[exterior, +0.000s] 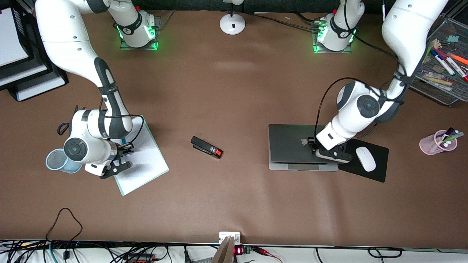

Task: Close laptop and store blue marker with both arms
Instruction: 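Grasp the blue marker with the right gripper while the left gripper pushes the lid shut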

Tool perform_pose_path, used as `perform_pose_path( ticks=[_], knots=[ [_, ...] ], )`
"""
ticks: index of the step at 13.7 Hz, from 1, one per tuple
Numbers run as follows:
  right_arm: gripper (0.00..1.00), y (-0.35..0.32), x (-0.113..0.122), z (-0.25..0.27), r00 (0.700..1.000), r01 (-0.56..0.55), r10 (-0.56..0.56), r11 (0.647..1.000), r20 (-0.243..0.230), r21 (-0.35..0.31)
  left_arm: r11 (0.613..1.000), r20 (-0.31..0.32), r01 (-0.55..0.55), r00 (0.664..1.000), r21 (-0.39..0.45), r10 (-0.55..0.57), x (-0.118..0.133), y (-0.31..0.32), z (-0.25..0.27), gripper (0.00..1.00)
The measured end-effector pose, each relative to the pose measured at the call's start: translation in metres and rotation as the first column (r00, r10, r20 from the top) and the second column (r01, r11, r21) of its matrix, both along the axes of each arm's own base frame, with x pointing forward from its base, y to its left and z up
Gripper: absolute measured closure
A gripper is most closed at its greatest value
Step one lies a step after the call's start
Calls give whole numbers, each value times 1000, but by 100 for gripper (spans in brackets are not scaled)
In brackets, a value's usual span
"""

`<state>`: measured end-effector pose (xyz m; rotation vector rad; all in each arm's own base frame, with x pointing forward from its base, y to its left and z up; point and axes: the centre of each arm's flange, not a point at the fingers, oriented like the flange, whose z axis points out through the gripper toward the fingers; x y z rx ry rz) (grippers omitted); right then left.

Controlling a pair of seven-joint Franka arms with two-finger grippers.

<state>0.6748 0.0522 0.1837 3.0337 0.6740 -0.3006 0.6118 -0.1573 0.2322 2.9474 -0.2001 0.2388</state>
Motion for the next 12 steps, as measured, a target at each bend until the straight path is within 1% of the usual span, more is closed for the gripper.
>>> perform_pose_path(
  ticks=[1, 2, 3, 4, 5, 6, 8, 12],
  knots=[
    [51, 0, 0, 0, 1000, 0, 0, 1000, 0, 0, 1000, 1, -1, 1000, -11, 1, 0, -1, -8, 99],
    [59, 0, 0, 0, 1000, 1, -1, 1000, 1, 0, 1000, -2, -2, 1000, -19, 2, 0, -1, -16, 99],
    [62, 0, 0, 0, 1000, 1, -1, 1000, 1, 0, 1000, -5, -3, 1000, -23, 3, 1, -1, -20, 99],
    [62, 0, 0, 0, 1000, 1, -1, 1000, 1, 0, 1000, -8, -4, 1000, -26, 4, 2, -1, -23, 99],
    [70, 0, 0, 0, 1000, 2, -2, 1000, 1, 0, 1000, -10, -5, 1000, -28, 5, 2, -1, -25, 99],
    [70, 0, 0, 0, 1000, 2, -2, 1000, 1, 0, 1000, -12, -5, 1000, -29, 4, 3, -1, -26, 99],
    [83, 0, 0, 0, 1000, 3, -3, 1000, 1, 1, 1000, -15, 3, 1000, -29, -3, 2, -1, -30, 99],
    [83, 0, 0, 0, 1000, 4, -4, 1000, 2, 2, 1000, -21, 9, 1000, -25, -10, 2, 3, -36, 99]
  ],
)
